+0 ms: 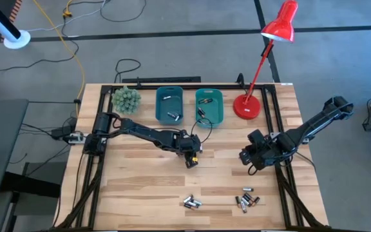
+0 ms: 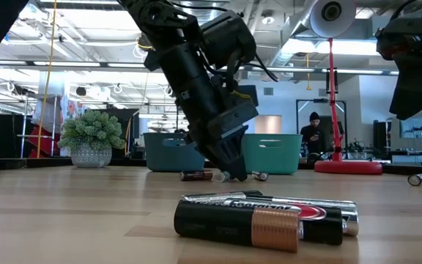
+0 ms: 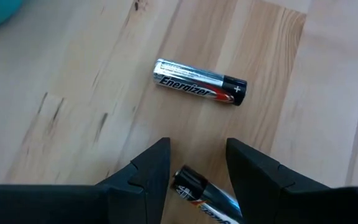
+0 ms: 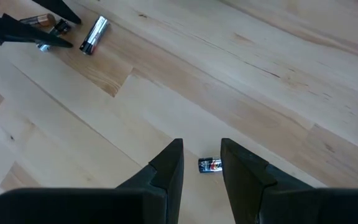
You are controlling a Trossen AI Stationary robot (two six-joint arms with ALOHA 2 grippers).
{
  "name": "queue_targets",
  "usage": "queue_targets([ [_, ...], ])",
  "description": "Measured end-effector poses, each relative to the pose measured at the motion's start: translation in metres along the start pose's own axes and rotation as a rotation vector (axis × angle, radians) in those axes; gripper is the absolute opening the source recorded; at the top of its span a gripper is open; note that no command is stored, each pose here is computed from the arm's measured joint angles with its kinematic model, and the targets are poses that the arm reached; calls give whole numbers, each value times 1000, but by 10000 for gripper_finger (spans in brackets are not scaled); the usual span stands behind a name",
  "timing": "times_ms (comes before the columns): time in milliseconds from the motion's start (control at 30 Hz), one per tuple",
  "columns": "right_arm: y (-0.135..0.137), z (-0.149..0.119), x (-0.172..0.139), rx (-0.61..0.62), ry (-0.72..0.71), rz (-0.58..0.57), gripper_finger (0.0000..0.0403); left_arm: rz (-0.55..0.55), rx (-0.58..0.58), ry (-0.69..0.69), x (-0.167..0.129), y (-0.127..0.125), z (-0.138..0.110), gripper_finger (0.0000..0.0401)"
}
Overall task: Sort batteries
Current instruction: Put the silver battery into the blue bin
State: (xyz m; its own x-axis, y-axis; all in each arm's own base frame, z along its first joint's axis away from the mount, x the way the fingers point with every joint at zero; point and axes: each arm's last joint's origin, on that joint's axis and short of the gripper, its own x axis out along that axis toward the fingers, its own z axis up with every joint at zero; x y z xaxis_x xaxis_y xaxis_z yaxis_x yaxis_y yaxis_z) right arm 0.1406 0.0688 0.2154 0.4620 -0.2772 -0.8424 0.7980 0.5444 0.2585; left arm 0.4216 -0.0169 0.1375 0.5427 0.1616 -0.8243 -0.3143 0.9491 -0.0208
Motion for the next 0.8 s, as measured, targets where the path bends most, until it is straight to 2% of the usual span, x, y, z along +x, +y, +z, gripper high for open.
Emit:
queue_targets([
  [267, 0, 0, 0, 0, 0, 0, 124, -3, 14, -24, -3, -1, 10, 151],
  [467, 1, 0, 0, 3, 0, 6, 124, -7, 192, -67, -15, -5, 33, 151],
  [633, 1, 0, 0, 4, 0, 7, 124, 3, 483, -53, -31, -8, 50, 151],
  [800, 1, 0, 0, 5, 0, 8, 124, 11, 957, 0, -38, -7, 53, 151],
])
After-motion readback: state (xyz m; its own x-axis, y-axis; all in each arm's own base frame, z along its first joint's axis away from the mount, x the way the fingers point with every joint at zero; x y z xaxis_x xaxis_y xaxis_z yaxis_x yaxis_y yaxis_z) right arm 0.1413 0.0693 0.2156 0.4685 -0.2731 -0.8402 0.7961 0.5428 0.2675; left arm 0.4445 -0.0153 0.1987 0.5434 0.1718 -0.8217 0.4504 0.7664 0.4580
